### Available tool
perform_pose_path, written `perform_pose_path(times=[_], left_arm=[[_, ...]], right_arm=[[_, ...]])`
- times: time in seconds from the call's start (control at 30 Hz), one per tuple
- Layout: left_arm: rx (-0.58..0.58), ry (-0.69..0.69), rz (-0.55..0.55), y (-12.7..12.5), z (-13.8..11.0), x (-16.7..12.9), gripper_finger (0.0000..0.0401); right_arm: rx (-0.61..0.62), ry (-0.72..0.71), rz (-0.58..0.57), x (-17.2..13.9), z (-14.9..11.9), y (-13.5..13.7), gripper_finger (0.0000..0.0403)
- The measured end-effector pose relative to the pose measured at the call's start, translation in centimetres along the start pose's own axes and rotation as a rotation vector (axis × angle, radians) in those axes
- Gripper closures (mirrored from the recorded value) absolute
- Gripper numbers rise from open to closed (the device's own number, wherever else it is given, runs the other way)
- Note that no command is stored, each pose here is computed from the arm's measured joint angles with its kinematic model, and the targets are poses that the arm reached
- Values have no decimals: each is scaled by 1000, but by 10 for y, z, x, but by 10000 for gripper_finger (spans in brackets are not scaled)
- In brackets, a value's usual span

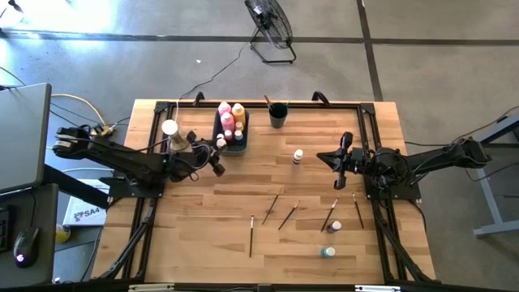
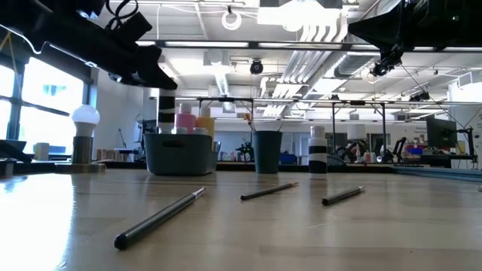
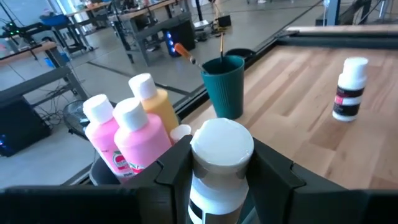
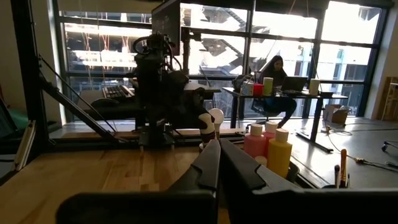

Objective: Pick & Place Paint Supplies
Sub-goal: Put the small white paint bottle into the green bin

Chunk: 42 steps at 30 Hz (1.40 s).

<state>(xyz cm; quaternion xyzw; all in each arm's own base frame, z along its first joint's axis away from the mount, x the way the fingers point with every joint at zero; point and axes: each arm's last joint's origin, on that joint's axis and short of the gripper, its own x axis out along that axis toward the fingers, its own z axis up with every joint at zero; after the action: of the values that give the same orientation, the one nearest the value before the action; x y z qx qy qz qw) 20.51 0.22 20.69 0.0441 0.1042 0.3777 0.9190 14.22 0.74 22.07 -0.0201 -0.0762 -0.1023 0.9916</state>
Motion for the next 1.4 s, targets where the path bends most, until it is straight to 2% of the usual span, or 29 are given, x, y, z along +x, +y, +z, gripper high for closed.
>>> perform_pose_path(times=[0.33,0.53,0.7,1.4], left_arm=[[-13,15,26,3,-6,18,276],[-57,36,-39,10,-11,35,276],[-61,60,-17,12,-17,43,276],[-105,150,7,-2,-47,60,276]], right_arm=[[0,0,-1,0,0,0,401],[0,-1,-1,0,0,0,401],[0,-1,-1,0,0,0,401],[0,-1,-1,0,0,0,401]])
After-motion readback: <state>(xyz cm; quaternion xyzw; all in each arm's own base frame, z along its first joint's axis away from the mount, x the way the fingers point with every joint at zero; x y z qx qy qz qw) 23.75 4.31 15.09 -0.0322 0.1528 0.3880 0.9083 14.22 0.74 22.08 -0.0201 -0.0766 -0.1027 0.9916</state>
